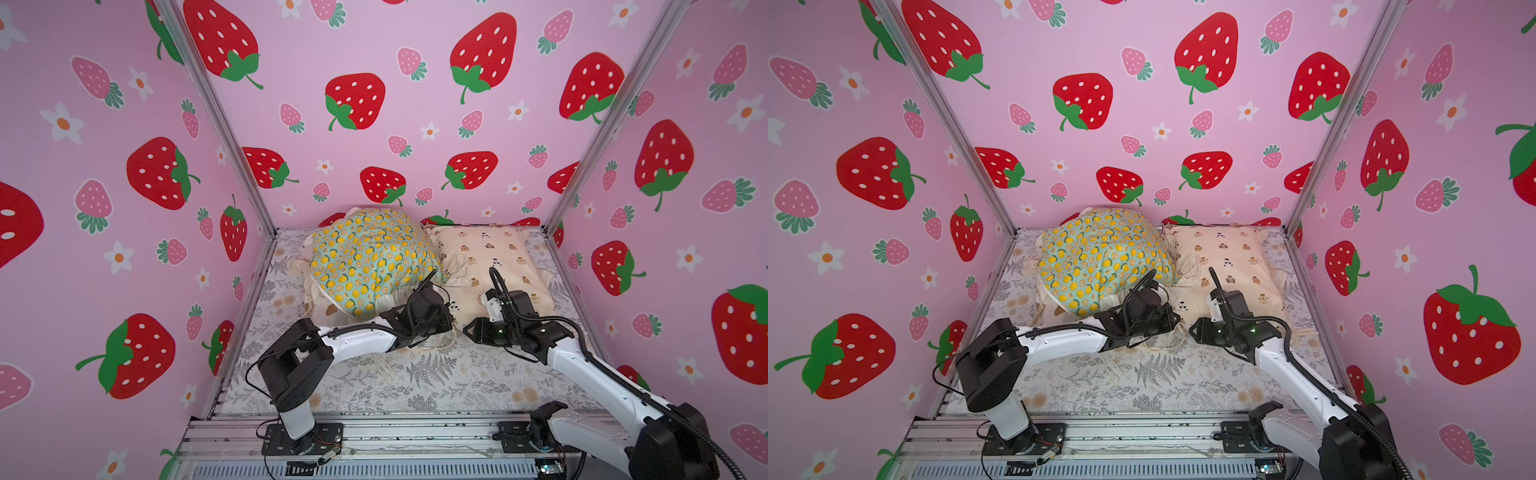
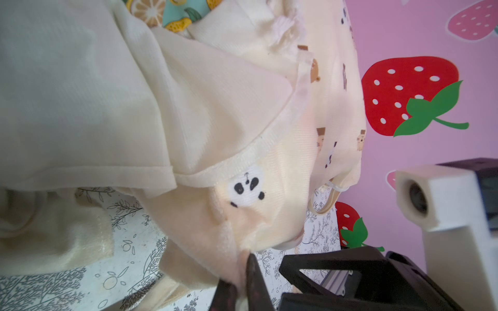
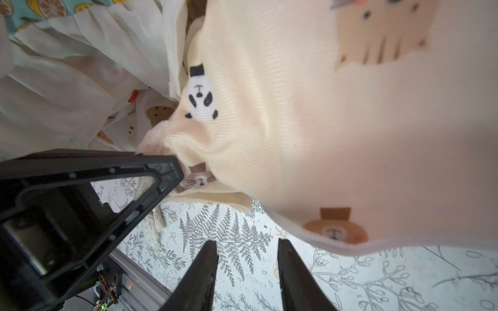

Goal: Zip up pillowcases
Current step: Pick up the pillowcase from the center of the board.

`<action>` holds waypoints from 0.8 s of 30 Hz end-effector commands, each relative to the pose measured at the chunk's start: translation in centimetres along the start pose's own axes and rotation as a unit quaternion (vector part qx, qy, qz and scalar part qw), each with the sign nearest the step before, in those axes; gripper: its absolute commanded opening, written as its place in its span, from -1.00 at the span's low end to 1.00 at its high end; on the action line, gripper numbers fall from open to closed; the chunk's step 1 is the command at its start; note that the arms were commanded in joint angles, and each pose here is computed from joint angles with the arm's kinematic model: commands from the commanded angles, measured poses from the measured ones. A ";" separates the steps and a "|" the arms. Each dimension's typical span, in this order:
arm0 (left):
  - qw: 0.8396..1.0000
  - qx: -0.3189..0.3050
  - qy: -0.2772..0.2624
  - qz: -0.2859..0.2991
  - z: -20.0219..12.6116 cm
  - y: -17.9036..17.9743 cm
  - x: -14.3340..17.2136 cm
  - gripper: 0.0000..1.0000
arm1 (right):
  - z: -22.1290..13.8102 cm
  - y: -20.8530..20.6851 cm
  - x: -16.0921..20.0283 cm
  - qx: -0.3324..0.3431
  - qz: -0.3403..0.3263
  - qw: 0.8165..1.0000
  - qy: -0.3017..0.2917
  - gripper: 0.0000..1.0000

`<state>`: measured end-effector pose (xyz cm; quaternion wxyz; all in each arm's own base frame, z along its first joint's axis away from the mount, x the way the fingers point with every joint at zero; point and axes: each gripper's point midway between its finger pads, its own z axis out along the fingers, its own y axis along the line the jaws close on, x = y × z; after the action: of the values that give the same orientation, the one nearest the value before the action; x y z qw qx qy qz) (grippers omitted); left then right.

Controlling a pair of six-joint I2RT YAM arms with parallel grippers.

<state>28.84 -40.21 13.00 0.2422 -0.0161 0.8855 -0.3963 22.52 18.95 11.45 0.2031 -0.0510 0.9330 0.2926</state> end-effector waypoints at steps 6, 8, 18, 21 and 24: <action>0.999 0.034 -0.009 -0.009 -0.8 -2.0 -0.8 -1.00 | 0.7 -0.1 0.3 -0.007 -0.004 1.000 0.000 -0.29; 0.999 0.031 -0.007 -0.009 -0.8 -1.9 -0.7 -1.00 | 0.8 -0.2 0.0 -0.004 -0.007 1.000 -0.005 -0.29; 0.999 0.033 -0.005 -0.010 -0.7 -2.0 -0.6 -1.00 | 2.3 -0.3 -0.2 -0.013 0.009 1.000 -0.001 -0.28; 0.999 0.035 -0.004 -0.010 -0.7 -2.2 -0.7 -1.00 | 2.8 -0.4 -0.1 -0.016 0.017 1.000 -0.001 -0.30; 0.999 0.036 -0.004 -0.010 -0.7 -2.2 -0.7 -1.00 | 3.0 -0.4 -0.4 -0.017 0.020 1.000 -0.006 -0.34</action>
<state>28.72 -40.44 13.19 0.2348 -0.0215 0.8831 -0.4056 23.77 20.05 9.30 0.1984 -0.0415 0.9300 0.3065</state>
